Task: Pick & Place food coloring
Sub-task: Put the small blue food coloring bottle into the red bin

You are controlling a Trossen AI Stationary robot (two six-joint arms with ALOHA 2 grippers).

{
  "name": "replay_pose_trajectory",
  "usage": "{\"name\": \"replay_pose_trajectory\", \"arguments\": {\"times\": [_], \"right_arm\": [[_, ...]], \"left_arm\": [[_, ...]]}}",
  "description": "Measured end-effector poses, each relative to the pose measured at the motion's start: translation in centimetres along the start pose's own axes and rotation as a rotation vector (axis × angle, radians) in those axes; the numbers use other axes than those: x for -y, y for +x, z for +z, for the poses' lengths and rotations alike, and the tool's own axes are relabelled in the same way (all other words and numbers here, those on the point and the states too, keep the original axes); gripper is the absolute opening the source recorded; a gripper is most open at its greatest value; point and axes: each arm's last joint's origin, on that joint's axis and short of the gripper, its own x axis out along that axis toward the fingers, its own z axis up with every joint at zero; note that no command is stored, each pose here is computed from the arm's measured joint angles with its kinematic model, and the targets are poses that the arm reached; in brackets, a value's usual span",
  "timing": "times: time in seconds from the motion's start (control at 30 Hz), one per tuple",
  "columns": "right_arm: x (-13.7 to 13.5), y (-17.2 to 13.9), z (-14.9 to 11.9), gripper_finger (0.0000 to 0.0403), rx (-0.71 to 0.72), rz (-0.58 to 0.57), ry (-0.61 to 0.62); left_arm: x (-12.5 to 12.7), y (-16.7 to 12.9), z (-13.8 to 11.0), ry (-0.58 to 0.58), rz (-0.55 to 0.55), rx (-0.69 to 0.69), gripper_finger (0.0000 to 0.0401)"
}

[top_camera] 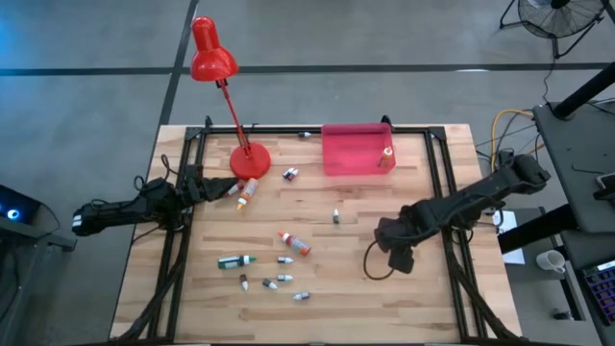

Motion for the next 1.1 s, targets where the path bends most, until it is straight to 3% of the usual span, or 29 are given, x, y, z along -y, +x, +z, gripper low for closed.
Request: {"name": "replay_pose_trajectory", "arguments": {"times": [0.27, 1.1], "right_arm": [[-0.5, 1.8, -0.2, 0.0187, 0.048, 0.021, -0.243], [-0.2, 4.5, -1.5, 0.0187, 0.048, 0.036, -0.332]], "left_arm": [[0.0, 0.0, 0.0, 0.000, 0.000, 0.000, 0.0220], [0.0, 0.0, 0.0, 0.000, 0.000, 0.000, 0.0220]]}}
